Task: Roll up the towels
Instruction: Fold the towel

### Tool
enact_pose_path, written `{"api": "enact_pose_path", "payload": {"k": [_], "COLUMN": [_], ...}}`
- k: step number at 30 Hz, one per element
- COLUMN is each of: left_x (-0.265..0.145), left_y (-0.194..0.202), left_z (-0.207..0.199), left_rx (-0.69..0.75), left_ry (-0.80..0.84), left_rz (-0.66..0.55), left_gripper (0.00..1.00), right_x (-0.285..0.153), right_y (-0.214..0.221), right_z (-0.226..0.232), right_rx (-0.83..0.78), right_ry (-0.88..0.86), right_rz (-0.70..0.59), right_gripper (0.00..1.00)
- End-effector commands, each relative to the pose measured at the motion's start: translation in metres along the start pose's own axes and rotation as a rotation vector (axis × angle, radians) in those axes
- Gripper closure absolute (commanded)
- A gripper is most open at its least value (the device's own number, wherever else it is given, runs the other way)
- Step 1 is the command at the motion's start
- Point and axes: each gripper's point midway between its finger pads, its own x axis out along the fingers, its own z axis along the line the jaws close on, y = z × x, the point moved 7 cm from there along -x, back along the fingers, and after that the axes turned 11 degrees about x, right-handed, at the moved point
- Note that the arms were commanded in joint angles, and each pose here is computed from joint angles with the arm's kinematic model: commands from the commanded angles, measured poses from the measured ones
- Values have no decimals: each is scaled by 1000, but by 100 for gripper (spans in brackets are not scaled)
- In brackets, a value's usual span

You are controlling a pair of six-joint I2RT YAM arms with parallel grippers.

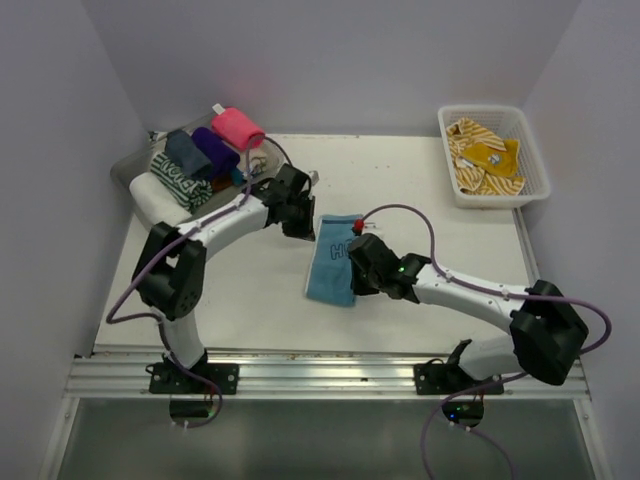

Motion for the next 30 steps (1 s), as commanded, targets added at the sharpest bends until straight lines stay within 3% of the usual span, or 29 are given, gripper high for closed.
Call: {"api": "enact_pose_path", "payload": {"k": [1, 6, 10, 14, 16, 21, 24, 30], "left_x": [-25, -31, -31, -32, -30, -34, -34, -32], "left_y": [22, 63, 85, 102, 108, 111, 110, 112], "left_z": [-5, 0, -3, -8, -9, -10, -9, -8], "left_rx": [-1, -30, -61, -78, -95, -121, -120, -133], "left_ry": [43, 51, 110, 151, 166, 180, 173, 168], "left_rz": [-12, 41, 72, 73, 65, 13, 19, 35], "left_gripper": [100, 100, 100, 71, 66, 70, 71, 71], "right_x": [0, 2, 7, 10, 10, 7, 10, 27], "right_y": [-3, 2, 11, 14, 16, 21, 24, 31], "right_z": [21, 29, 31, 23, 24, 30, 33, 30], "right_rx": [-149, -341, -392, -345, -338, -456, -526, -557], "right_ry": [-10, 35, 56, 119, 93, 21, 8, 52], "right_rz": [-35, -70, -49, -55, -51, -43, -29, -4], "right_gripper": [84, 67, 66, 68, 69, 67, 59, 57]}}
